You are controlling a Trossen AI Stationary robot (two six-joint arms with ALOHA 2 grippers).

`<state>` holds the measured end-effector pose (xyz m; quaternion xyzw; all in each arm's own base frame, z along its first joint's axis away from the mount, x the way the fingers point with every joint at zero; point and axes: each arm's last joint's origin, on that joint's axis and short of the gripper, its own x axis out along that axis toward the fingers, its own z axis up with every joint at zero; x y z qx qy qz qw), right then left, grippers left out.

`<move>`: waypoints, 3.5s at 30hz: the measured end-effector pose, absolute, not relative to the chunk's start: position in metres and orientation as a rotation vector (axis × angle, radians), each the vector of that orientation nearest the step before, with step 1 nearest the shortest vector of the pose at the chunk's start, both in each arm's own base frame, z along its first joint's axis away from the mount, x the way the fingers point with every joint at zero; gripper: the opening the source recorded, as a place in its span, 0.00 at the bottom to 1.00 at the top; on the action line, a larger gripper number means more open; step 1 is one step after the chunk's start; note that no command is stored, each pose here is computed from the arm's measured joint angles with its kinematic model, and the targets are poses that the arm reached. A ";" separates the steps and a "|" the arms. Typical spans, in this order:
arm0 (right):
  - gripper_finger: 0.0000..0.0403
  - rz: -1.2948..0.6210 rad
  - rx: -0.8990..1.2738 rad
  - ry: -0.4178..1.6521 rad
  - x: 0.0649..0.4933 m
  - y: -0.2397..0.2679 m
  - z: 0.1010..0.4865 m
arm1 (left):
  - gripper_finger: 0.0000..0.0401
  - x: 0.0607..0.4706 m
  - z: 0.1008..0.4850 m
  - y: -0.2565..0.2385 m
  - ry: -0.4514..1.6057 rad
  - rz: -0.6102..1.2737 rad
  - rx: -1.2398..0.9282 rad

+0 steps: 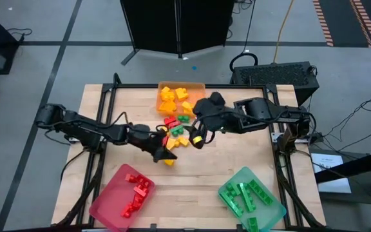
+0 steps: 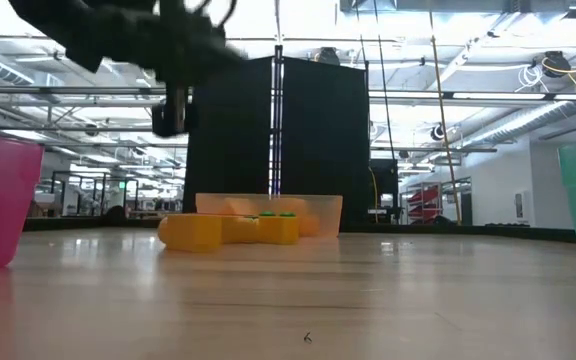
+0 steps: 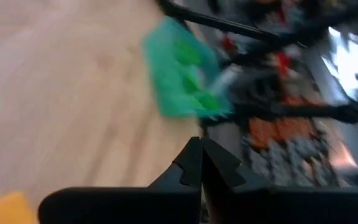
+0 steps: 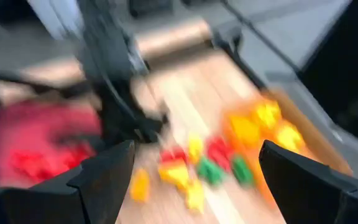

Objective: Sort blocks
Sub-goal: Put the yellow 1 stud game piece into the orange bin, then put the green 2 stud game piece into the light green bin

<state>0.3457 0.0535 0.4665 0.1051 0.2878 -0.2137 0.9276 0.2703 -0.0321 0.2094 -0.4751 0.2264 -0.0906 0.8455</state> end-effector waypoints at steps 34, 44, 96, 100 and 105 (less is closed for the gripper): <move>0.83 -0.510 0.297 1.093 0.520 0.086 0.157 | 0.01 0.065 0.339 -0.006 -0.206 -0.327 -0.950; 0.77 -0.524 0.398 1.135 0.520 0.076 0.155 | 0.01 0.067 0.335 -0.006 -0.161 -0.302 -0.948; 0.70 -0.934 0.681 1.017 0.434 -0.219 0.258 | 0.01 0.028 0.347 0.004 -0.182 0.091 -0.779; 0.83 -0.928 0.652 1.023 0.435 -0.216 0.259 | 0.01 0.029 0.345 0.004 -0.166 0.099 -0.778; 0.84 -0.706 0.556 1.027 0.452 -0.192 0.263 | 0.01 0.029 0.345 0.004 -0.165 0.100 -0.777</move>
